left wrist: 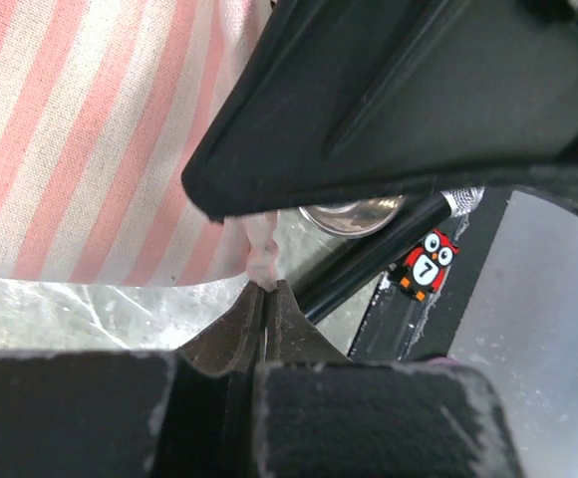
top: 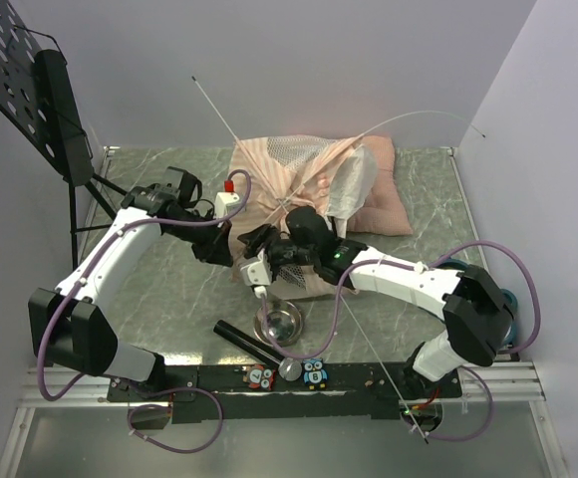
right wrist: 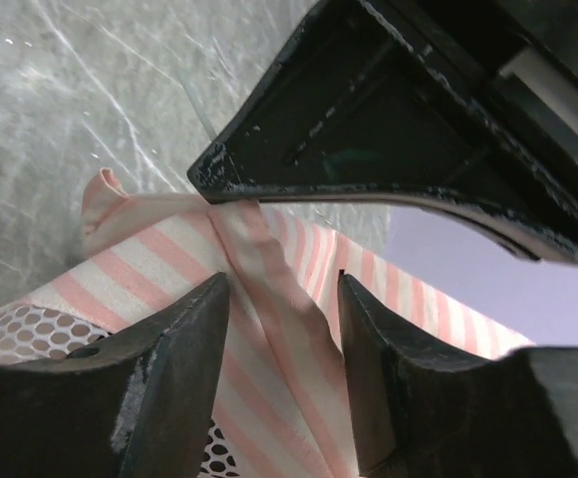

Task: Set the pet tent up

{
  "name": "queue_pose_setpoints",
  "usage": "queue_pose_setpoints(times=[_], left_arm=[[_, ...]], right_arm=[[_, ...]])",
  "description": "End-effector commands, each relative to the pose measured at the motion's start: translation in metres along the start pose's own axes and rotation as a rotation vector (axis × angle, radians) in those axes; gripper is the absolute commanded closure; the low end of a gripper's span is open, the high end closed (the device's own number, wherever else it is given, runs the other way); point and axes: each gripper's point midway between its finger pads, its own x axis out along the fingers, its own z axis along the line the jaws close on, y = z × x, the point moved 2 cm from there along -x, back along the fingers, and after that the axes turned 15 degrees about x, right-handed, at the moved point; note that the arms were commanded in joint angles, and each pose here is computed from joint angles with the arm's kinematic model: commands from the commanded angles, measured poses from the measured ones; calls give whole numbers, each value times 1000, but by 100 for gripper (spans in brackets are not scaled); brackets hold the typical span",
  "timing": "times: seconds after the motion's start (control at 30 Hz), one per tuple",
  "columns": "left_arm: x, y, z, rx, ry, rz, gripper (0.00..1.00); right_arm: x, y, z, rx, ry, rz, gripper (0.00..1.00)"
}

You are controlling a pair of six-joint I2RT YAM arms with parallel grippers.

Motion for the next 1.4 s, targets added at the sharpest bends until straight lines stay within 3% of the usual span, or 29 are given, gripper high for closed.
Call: queue_pose_setpoints(times=[0.0, 0.1, 0.23, 0.37, 0.6, 0.73, 0.8, 0.87, 0.93, 1.0, 1.2, 1.37], left_arm=[[-7, -24, -3, 67, 6, -74, 99], [-13, -24, -10, 67, 7, -66, 99], [-25, -27, -23, 56, 1, -61, 99], [-45, -28, -31, 50, -68, -36, 99], [-83, -21, -32, 79, -295, 47, 99], [-99, -17, -36, 95, -360, 76, 99], [-105, -18, -38, 105, -396, 70, 99], [-111, -20, -39, 110, -433, 55, 99], [-114, -25, -40, 111, -442, 37, 99], [-115, -30, -39, 110, -442, 17, 99], [-115, -43, -42, 102, -418, -22, 99], [-116, -48, -46, 113, -404, -54, 99]], right_arm=[[0, -27, -14, -18, -9, -72, 39], [-5, -43, -19, 35, -11, -114, 35], [-2, -58, -19, 84, -51, -147, 38], [7, -50, -12, 84, -95, -113, 51], [4, -26, -18, 61, -81, -13, 85], [-2, -8, -26, 68, -64, 50, 93], [-9, -5, -32, 56, -38, 58, 91], [-15, -14, -38, 63, -18, 37, 55], [-20, -32, -43, 94, -16, -9, 39], [-23, -54, -47, 108, -19, -60, 33], [-21, -109, -43, 150, -49, -194, 33], [-4, -125, -34, 164, -70, -233, 32]])
